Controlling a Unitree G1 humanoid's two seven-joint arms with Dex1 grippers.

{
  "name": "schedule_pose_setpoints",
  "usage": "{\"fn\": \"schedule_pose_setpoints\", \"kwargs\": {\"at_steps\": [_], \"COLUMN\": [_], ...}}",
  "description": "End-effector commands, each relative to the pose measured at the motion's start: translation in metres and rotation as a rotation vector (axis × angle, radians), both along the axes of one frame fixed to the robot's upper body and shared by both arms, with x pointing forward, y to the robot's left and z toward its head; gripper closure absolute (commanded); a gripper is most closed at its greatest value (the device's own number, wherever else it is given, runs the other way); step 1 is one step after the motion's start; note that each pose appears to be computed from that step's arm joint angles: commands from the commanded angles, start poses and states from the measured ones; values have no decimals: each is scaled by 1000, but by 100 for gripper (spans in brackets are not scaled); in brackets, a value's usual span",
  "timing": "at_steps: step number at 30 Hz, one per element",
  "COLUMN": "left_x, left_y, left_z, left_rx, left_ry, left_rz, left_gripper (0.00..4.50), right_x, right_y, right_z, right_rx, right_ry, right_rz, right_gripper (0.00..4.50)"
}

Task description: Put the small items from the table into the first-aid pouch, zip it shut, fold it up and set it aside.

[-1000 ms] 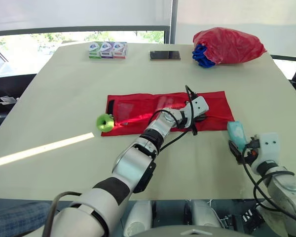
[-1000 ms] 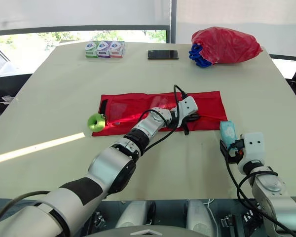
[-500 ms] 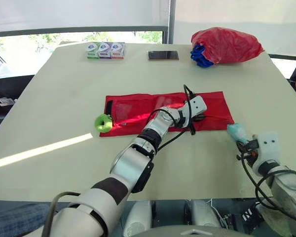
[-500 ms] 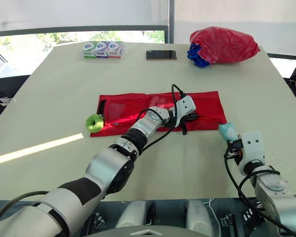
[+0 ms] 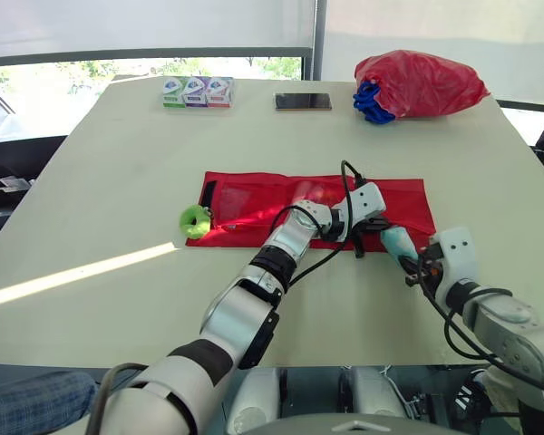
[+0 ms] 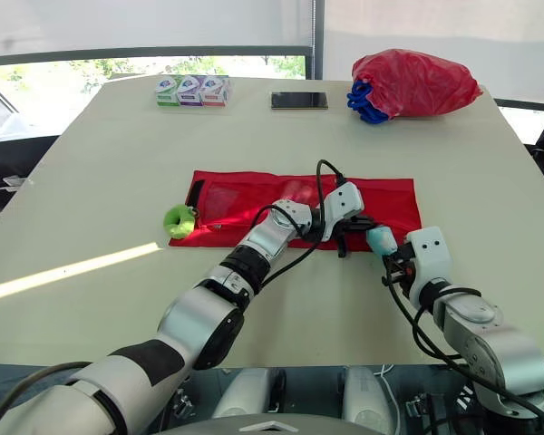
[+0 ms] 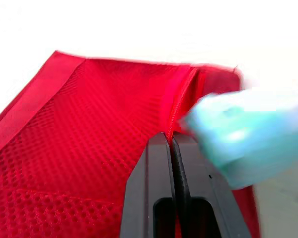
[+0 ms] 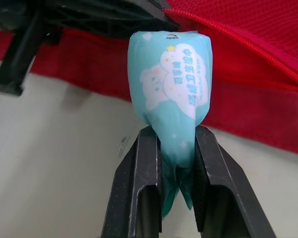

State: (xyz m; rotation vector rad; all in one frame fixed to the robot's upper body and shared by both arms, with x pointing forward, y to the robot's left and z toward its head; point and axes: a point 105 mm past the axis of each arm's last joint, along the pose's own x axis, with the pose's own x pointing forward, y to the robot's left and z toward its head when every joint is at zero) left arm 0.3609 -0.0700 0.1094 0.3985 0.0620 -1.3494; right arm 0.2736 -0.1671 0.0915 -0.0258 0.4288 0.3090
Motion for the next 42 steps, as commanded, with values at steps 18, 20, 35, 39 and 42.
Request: {"fn": "schedule_pose_setpoints", "kwargs": {"at_steps": [18,20,35,39,42], "left_x": [-38,-36,-7,-10,-12], "left_y": [-30,-30,-26,-29,-30], "left_z": [7,7,2,2,3], "left_rx": [-40,-39,-21,-27,-39], "left_ry": [-13,-14,-11,-9,-4], "left_rz": [-157,-147,22,5,-8], "left_gripper": [450,450,450,450,450], "right_x": [77,76,9,-3,-16], "right_y": [13,15,21,26,17], "right_z": [28,27,18,27,38], "right_rx": [117,118,40,66,57], "right_ry": [-191,-191,-105,-141,-191], "right_rz": [-271,-254,50,134,157], "right_gripper": [327,248,77,77,77]}}
